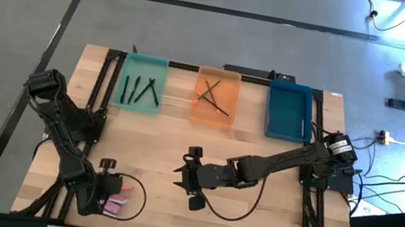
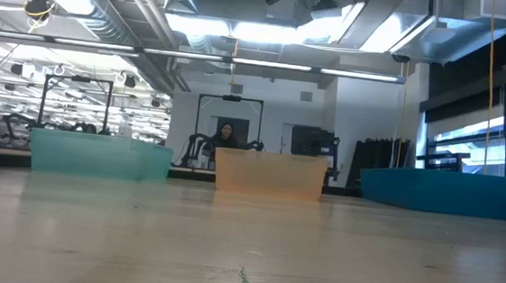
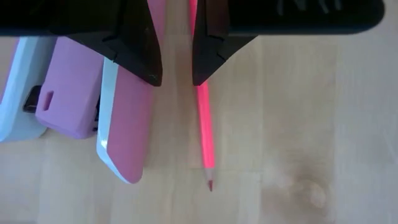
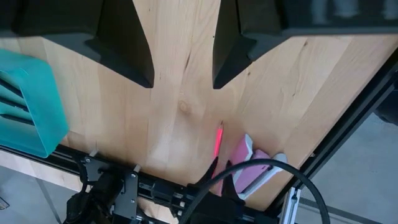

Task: Sort crayons/erasers/pens/pencils in bins
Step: Put the pink pencil into the orange bin

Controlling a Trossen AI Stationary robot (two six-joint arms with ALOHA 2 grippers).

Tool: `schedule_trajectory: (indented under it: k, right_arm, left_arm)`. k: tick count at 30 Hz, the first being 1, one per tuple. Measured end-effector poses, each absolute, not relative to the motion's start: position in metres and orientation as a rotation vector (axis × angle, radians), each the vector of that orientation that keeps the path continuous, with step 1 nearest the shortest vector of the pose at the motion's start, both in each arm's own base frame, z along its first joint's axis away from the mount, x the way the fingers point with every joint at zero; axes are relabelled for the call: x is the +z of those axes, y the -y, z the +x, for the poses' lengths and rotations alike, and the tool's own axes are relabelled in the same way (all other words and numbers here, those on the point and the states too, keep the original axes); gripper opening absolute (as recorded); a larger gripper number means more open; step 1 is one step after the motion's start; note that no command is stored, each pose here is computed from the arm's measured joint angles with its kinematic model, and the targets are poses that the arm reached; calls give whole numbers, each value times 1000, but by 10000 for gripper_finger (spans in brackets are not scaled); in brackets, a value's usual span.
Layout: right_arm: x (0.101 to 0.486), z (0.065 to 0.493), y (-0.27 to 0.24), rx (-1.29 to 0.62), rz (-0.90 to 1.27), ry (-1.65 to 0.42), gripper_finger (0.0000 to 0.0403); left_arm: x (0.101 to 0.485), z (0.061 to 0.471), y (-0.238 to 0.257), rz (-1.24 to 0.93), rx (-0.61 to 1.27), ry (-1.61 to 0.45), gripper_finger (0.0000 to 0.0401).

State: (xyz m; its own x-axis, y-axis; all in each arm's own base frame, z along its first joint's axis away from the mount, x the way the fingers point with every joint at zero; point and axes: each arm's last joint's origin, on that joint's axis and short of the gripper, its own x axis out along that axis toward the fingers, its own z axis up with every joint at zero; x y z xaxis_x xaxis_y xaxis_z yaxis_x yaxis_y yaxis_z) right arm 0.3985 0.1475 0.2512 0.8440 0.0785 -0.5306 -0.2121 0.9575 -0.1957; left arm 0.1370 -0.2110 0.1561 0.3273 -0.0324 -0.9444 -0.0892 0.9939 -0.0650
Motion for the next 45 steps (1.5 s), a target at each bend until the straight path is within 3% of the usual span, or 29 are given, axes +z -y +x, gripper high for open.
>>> schedule_trajectory:
  k: [37, 45]
  right_arm:
    - [251, 398, -148, 155, -253, -546, 169]
    - [251, 398, -148, 156, -254, -549, 169]
  left_arm:
    - [132, 128, 192, -109, 136, -1240, 82]
    - [131, 143, 179, -95, 191, -1234, 82]
